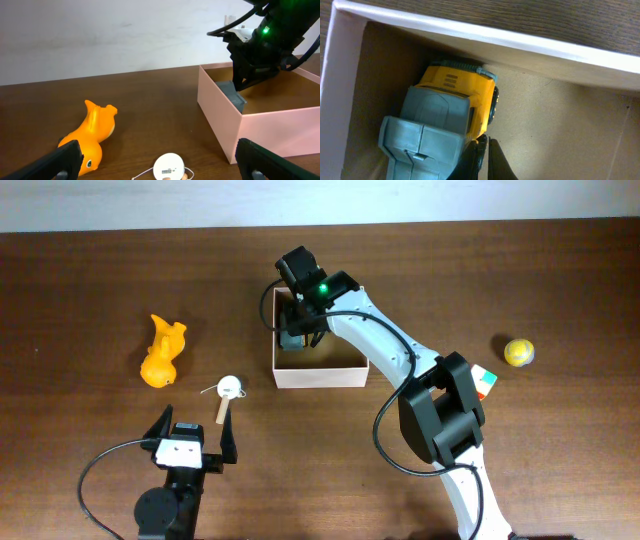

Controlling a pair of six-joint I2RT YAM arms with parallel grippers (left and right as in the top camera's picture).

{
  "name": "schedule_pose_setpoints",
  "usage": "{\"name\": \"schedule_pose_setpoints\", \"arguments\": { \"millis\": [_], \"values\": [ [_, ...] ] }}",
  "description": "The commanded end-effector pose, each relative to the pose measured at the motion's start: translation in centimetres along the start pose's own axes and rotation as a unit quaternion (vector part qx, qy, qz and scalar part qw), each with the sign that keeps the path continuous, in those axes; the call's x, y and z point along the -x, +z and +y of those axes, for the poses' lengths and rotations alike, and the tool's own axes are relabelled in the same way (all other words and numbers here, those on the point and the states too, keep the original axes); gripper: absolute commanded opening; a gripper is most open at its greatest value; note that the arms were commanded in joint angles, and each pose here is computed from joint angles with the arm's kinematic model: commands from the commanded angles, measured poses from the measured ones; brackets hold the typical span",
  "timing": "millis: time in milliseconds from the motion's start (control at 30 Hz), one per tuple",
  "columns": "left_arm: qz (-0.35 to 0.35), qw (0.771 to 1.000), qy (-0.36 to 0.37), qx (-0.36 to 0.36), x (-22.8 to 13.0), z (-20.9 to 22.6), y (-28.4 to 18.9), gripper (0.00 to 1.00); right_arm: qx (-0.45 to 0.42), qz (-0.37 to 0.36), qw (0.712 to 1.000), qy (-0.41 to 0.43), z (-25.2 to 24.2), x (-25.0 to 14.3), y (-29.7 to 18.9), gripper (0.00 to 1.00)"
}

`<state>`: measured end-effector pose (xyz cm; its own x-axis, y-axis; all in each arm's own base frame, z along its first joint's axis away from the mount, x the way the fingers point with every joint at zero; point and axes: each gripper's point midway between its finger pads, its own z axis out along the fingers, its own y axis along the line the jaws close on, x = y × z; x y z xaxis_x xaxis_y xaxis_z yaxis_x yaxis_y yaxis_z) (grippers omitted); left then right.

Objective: Pack container
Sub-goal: 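Lower the truck into the box and open the right gripper, then raise the right gripper out of the box toward the Rubik's cube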

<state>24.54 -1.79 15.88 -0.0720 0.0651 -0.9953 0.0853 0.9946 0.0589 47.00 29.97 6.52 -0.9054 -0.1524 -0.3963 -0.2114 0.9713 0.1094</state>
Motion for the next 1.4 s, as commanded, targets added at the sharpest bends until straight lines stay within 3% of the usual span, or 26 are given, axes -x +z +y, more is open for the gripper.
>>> {"name": "schedule_pose_setpoints", "arguments": {
  "millis": [0,133,367,467,667,733,833,1200,1367],
  "values": [
    [-0.001,1.000,0.008,-0.003,-0.2,-0.1,0.0,0.99,0.004,0.000,1.000,0.002,-0.6,0.3,0.0,0.08],
    [-0.001,1.000,0.008,-0.003,-0.2,-0.1,0.0,0.99,-0.002,0.002,1.000,0.014,-2.0,0.8,-0.3,0.18],
    [-0.001,1.000,0.008,-0.003,-0.2,-0.1,0.0,0.99,-0.003,-0.005,1.000,0.010,-2.7,2.2,-2.3,0.25],
    [-0.001,1.000,0.008,-0.003,-0.2,-0.1,0.0,0.99,0.001,-0.018,1.000,-0.002,-2.4,3.4,-4.3,0.28],
    [-0.001,1.000,0.008,-0.003,-0.2,-0.1,0.0,0.99,-0.008,-0.032,0.999,-0.015,-2.6,5.1,-10.1,0.43],
    [-0.001,1.000,0.008,-0.003,-0.2,-0.1,0.0,0.99,-0.031,-0.037,0.999,-0.010,-3.8,5.4,-12.4,0.57],
    [-0.001,1.000,0.008,-0.003,-0.2,-0.1,0.0,0.99,-0.059,-0.042,0.997,0.007,-6.5,5.9,-15.4,0.97],
    [-0.001,1.000,0.008,-0.003,-0.2,-0.1,0.0,0.99,-0.125,-0.014,0.984,0.128,-21.9,5.2,-19.1,0.99],
    [-0.001,1.000,0.008,-0.003,-0.2,-0.1,0.0,0.99,-0.166,0.024,0.957,0.239,-31.0,1.7,-20.8,0.99]
  ]
}}
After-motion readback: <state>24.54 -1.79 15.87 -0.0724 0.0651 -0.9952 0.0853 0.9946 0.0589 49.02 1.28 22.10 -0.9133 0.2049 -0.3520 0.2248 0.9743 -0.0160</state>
